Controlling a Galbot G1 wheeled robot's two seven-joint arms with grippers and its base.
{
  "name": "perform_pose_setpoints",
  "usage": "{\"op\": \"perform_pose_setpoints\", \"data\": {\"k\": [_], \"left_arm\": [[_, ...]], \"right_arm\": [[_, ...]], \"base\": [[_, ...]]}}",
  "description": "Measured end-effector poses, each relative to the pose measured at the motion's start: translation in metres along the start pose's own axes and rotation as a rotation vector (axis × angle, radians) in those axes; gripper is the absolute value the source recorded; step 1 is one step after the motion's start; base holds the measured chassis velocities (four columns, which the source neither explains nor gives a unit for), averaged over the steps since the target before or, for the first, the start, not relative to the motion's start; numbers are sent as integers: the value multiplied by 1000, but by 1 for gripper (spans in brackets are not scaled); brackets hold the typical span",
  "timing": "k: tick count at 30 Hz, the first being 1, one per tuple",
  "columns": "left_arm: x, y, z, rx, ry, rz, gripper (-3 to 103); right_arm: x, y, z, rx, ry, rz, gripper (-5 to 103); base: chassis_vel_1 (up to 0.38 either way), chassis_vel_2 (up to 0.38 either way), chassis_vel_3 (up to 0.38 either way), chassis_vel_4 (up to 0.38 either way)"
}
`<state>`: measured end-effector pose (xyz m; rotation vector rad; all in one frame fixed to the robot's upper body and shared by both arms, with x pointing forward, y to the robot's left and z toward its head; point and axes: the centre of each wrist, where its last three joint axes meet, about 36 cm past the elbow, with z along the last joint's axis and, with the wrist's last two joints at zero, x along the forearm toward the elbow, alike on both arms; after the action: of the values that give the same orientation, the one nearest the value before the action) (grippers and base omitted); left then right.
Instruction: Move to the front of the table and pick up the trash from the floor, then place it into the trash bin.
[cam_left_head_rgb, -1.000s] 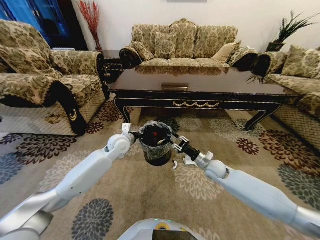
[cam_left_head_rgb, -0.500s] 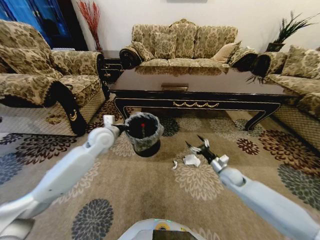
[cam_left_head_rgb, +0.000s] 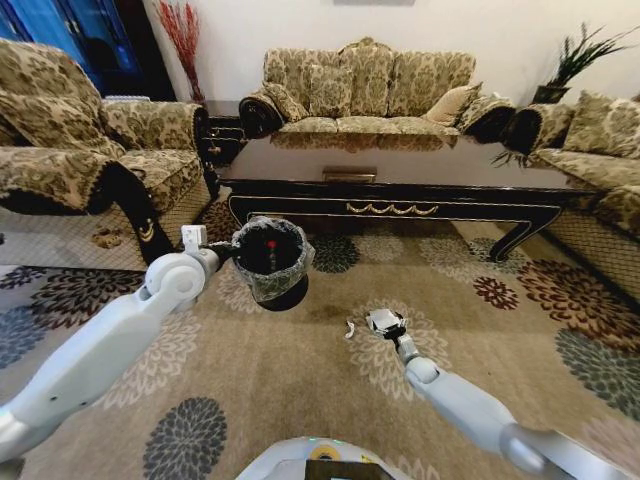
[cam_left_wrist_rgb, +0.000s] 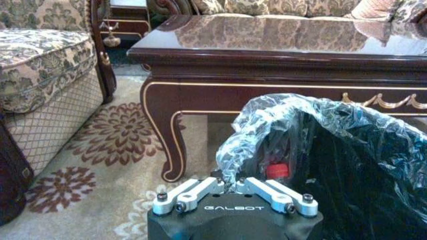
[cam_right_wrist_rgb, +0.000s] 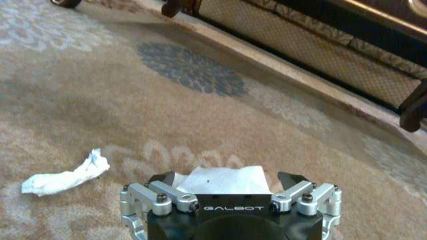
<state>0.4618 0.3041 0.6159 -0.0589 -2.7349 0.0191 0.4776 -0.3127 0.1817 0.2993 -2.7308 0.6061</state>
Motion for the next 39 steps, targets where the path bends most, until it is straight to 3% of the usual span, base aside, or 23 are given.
{"op": "perform_pose_setpoints", "data": {"k": [6, 8, 9, 11, 13, 15, 21, 29, 31, 33, 38, 39], "left_arm": [[-1, 3, 3, 4, 7, -10, 4], [-2, 3, 5, 5, 11, -12, 4], [-2, 3, 5, 5, 11, -12, 4], [-3, 2, 6, 4, 12, -12, 4], [-4, 1, 8, 3, 17, -13, 4], [-4, 0, 8, 3, 17, -13, 4], [-3, -1, 9, -3, 18, -17, 4], [0, -4, 9, -7, 16, -19, 4], [0, -4, 10, -7, 16, -20, 4], [0, -4, 10, -7, 16, -20, 4], [0, -7, 11, -8, 16, -16, 4], [0, -7, 11, -8, 16, -16, 4]], "right_arm": [[-5, 10, 2, -77, 60, 20, 100], [-9, 21, -3, -208, 125, 65, 100], [-9, 21, -3, -208, 125, 65, 100], [-14, 30, -13, -339, 177, 113, 103], [-18, 34, -19, -408, 196, 137, 93], [-19, 34, -20, -411, 196, 139, 93], [-15, 21, -16, -385, 179, 134, 66], [-10, 12, -10, -323, 166, 136, 44], [-8, 7, -8, -304, 161, 140, 28], [-8, 6, -7, -300, 160, 141, 28], [-2, -8, -4, -271, 149, 154, 7], [-2, -8, -4, -271, 149, 154, 7]], "base": [[0, 0, 0, 0], [0, 0, 0, 0], [0, 0, 0, 0], [0, 0, 0, 0], [0, 0, 0, 0], [0, 0, 0, 0], [0, 0, 0, 0], [0, 0, 0, 0], [0, 0, 0, 0], [0, 0, 0, 0], [0, 0, 0, 0], [0, 0, 0, 0]]}}
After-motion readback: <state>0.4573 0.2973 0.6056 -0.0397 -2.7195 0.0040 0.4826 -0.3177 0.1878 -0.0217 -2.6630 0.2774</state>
